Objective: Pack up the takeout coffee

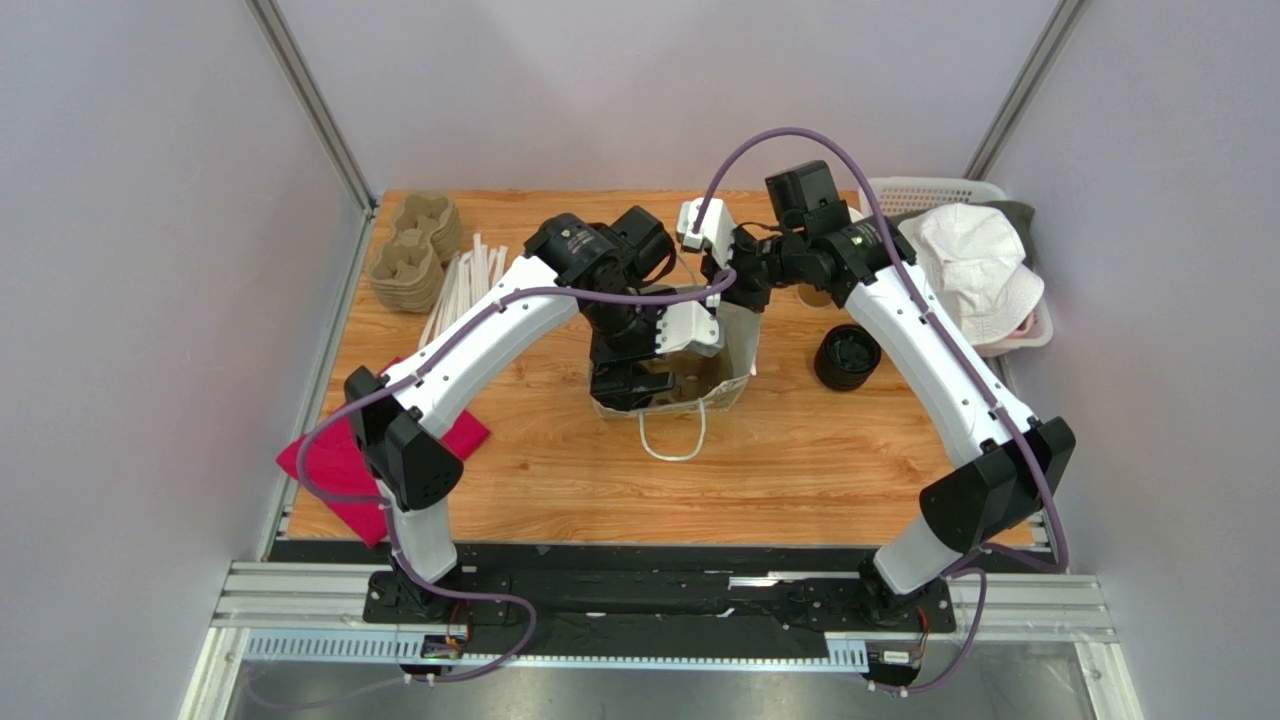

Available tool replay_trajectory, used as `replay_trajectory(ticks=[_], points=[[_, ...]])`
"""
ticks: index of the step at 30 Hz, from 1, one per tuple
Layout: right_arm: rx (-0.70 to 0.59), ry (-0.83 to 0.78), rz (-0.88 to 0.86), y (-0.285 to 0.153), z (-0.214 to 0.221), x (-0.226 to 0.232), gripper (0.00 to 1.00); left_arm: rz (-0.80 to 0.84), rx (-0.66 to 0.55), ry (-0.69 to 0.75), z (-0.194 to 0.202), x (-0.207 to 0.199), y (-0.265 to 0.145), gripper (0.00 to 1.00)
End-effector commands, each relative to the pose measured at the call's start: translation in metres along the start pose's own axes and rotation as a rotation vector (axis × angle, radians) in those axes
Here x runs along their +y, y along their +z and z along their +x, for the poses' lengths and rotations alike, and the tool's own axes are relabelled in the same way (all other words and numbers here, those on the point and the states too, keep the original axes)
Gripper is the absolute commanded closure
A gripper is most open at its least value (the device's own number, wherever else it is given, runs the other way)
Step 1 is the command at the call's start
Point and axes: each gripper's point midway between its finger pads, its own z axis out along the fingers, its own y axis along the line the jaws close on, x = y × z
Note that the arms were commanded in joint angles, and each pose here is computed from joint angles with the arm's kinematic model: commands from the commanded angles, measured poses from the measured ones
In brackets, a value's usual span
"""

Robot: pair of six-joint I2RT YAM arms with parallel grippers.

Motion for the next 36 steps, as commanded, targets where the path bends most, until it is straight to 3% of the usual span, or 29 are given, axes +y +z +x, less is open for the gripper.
replay_trajectory(ticks=[1, 13, 20, 36], points=[[0.163, 0.052, -0.050, 0.011, 0.044, 0.005, 1.00, -0.088, -0.268, 0.111, -0.048, 0.005, -0.046, 0.03], [0.158, 0.091, -0.051, 0.011, 0.041, -0.001, 1.00, 0.073, -0.230, 0.201, -0.036, -0.023, -0.040, 0.10], [0.139, 0.094, -0.048, 0.005, 0.034, 0.000, 1.00, 0.061, -0.210, 0.211, -0.031, -0.019, -0.035, 0.29], [0.077, 0.077, -0.047, -0.013, 0.020, 0.017, 1.00, 0.055, -0.163, 0.306, -0.003, -0.025, -0.012, 0.46]])
